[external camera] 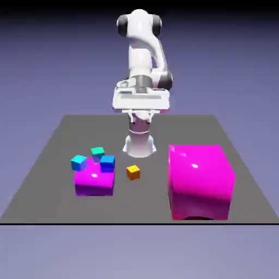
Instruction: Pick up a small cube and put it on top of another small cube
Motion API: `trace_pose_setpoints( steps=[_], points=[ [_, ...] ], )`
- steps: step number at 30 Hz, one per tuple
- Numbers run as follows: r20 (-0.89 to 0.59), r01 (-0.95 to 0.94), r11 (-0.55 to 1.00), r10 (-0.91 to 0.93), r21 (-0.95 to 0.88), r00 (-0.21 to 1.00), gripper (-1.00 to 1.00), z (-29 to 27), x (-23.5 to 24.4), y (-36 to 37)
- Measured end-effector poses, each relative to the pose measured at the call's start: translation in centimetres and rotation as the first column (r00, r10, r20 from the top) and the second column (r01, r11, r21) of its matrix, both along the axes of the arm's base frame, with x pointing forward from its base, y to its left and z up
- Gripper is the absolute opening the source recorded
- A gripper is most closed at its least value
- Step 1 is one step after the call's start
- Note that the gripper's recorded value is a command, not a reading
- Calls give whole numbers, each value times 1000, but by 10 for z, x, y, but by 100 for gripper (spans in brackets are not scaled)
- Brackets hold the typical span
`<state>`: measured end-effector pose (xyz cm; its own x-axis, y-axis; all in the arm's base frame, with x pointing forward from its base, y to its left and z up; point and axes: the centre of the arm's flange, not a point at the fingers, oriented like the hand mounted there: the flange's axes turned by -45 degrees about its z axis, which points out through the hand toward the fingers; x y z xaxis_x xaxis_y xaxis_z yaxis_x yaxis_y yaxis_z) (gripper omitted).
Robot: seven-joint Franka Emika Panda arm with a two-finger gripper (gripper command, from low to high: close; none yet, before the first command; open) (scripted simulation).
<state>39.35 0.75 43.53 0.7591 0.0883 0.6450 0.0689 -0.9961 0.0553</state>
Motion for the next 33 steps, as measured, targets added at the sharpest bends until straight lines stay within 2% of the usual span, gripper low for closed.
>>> trace_pose_setpoints(
  steps=[3,6,9,13,16,17,23,24,26,33],
  points=[
    [-230,-63,996,48,-61,972,0,-57,3,5],
    [-450,-140,985,80,-101,889,0,-113,-3,8],
    [-646,-224,968,98,-116,757,0,-164,-17,9],
    [-850,-337,936,97,-98,518,0,-225,-48,7],
    [-948,-416,908,81,-57,307,0,-264,-77,4],
    [-957,-425,904,77,-50,278,0,-268,-81,3],
    [-957,-425,904,76,-52,278,0,-324,-102,-9],
    [-957,-425,904,77,-50,278,-100,-330,-105,-10],
    [-957,-425,904,77,-50,278,-100,-330,-105,-10],
    [-958,-422,905,78,-48,277,-100,-268,-81,3]
  ],
)
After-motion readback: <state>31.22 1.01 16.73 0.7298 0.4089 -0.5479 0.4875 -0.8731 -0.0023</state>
